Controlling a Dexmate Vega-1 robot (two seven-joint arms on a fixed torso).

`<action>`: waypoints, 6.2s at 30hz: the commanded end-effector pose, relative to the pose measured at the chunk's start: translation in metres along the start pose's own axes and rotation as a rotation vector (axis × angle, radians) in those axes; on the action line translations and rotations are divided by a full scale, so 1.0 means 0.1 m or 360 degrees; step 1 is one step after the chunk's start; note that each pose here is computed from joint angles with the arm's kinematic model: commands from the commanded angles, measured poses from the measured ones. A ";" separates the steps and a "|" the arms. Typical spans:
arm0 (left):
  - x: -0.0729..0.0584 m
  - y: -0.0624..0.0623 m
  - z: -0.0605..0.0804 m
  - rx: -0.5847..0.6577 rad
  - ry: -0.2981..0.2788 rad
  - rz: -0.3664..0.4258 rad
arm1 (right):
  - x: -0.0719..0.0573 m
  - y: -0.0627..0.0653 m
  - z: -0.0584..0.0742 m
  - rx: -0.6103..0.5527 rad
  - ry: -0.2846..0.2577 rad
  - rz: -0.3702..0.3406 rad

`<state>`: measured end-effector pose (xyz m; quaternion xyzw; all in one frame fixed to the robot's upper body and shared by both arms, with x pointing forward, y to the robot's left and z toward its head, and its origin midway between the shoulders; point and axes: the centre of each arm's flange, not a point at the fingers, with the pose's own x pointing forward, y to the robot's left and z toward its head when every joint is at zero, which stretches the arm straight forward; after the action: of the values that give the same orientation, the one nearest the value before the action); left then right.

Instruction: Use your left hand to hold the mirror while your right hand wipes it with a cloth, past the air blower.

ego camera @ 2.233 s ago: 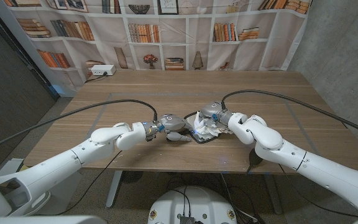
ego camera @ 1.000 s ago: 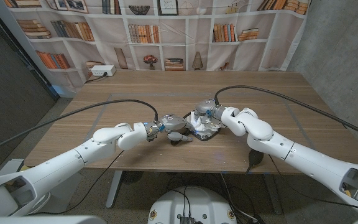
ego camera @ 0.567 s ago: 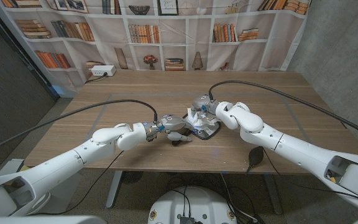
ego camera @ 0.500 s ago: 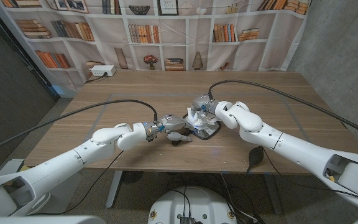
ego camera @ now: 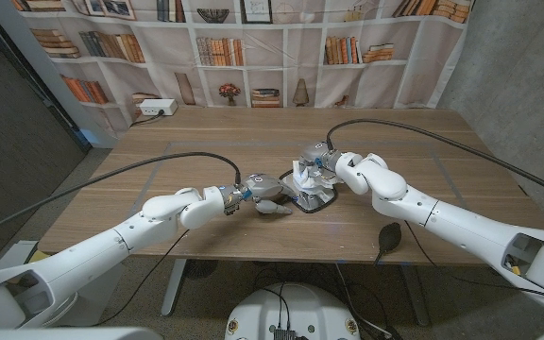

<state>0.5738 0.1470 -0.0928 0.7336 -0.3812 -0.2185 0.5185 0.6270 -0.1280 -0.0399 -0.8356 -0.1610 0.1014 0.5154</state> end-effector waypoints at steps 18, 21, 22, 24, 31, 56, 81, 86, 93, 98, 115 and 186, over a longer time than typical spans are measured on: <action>0.14 0.04 -0.09 0.0006 -0.0020 -0.0009 | -0.85 0.53 0.51 0.0181 -0.0107 0.0194; 0.14 0.05 -0.10 0.0008 -0.0028 -0.0009 | -0.87 0.56 0.48 0.0178 -0.0091 0.0220; 0.14 0.05 -0.10 0.0007 -0.0031 -0.0009 | -0.87 0.57 0.46 0.0177 -0.0084 0.0227; 0.13 0.05 -0.10 0.0004 -0.0037 -0.0012 | -0.88 0.59 0.44 0.0175 -0.0072 0.0240; 0.13 0.06 -0.11 0.0003 -0.0051 -0.0013 | -0.76 0.58 0.37 0.0169 -0.0054 0.0232; 0.08 0.04 -0.15 0.0007 -0.0033 -0.0038 | -0.13 -0.13 0.00 0.0083 -0.0006 0.0020; 0.14 0.05 -0.13 0.0018 -0.0040 -0.0033 | -0.13 -0.47 0.13 0.0044 -0.0087 -0.0145; 0.14 0.05 -0.13 0.0016 -0.0037 -0.0033 | -0.21 -0.29 0.14 0.0076 -0.0088 -0.0047; 0.15 0.05 -0.16 0.0022 -0.0041 -0.0043 | -0.35 -0.01 0.15 0.0131 -0.0058 0.0105; 0.17 0.07 -0.18 0.0031 -0.0053 -0.0044 | -0.43 0.09 0.16 0.0168 -0.0033 0.0164; 0.21 0.07 -0.24 0.0027 -0.0077 -0.0045 | -0.60 0.33 0.14 0.0237 0.0009 0.0299; 0.12 0.03 -0.23 0.0033 -0.0055 -0.0045 | -0.23 -0.21 0.22 0.0056 -0.0049 0.0101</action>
<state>0.5936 0.1508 -0.0838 0.7403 -0.3805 -0.2378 0.5006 0.6095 -0.1088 -0.0055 -0.8339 -0.1517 0.1000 0.5212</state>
